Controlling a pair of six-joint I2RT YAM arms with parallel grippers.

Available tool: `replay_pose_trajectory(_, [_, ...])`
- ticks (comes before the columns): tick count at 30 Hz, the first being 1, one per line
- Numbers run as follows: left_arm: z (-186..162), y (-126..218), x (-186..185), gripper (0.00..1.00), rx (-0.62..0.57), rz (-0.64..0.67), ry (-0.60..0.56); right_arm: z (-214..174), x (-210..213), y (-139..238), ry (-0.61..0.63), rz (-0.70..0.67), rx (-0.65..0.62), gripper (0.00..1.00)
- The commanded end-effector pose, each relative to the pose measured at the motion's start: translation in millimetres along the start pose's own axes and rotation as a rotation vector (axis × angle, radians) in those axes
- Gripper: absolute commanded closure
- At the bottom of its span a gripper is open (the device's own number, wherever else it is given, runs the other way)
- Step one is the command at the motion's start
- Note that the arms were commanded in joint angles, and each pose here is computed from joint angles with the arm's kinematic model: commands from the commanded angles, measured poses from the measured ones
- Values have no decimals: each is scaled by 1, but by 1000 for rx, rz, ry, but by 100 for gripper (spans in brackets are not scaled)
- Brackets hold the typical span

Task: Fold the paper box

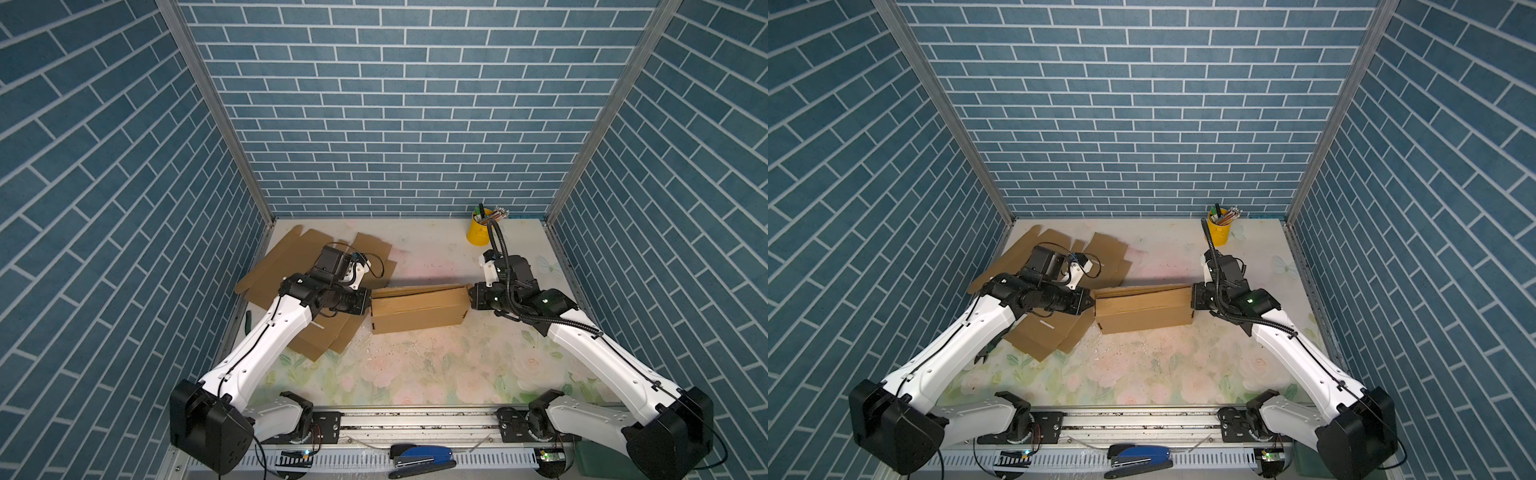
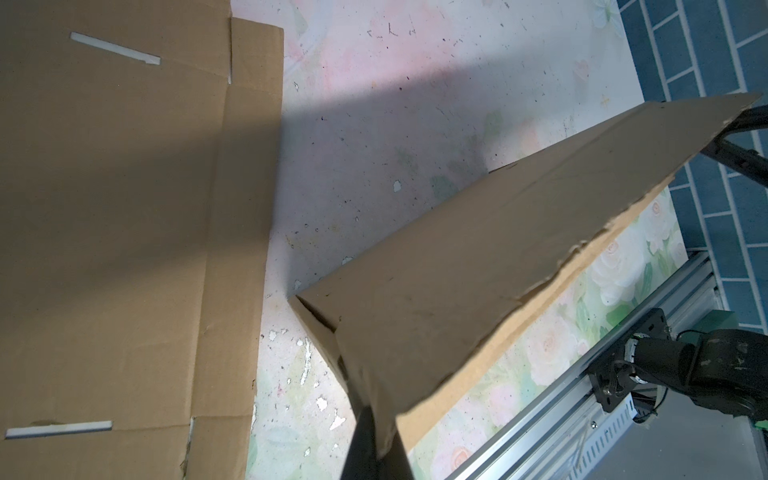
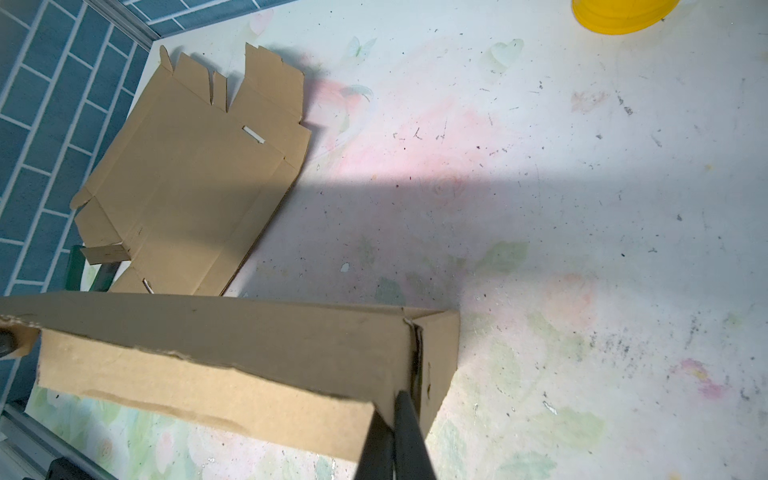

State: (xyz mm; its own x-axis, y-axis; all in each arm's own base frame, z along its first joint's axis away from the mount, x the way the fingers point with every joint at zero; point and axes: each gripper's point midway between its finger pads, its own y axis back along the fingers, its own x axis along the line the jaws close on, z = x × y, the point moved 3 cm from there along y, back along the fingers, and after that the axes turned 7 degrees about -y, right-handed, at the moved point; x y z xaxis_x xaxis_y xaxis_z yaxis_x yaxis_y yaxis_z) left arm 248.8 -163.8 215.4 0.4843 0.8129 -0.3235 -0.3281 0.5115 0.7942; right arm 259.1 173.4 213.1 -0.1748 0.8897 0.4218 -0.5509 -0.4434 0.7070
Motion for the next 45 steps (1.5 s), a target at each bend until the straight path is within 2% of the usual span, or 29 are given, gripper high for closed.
replay_pose_trajectory(1, [-2, -5, -2, 100, 5, -21, 19, -23, -10, -6, -36, -33, 73, 100])
replay_pose_trajectory(10, [-10, -14, 8, 100, -31, 13, 71, -21, -11, -5, -48, -49, 47, 100])
replay_pose_trajectory(21, [-25, -31, 10, 100, -12, 32, 75, -22, -11, -7, -76, -47, 47, 100])
replay_pose_trajectory(26, [-32, -31, 16, 100, 21, 76, 39, -17, -10, 4, -9, -56, 48, 100])
replay_pose_trajectory(37, [-36, -33, 18, 100, 32, 107, 19, -3, 6, 35, 200, 17, 146, 58])
replay_pose_trajectory(42, [-36, -34, 17, 99, 36, 110, 8, 17, 11, 59, 411, -32, 93, 48])
replay_pose_trajectory(45, [-36, -35, 17, 99, 38, 117, 5, 19, 24, 56, 640, -58, 75, 46])
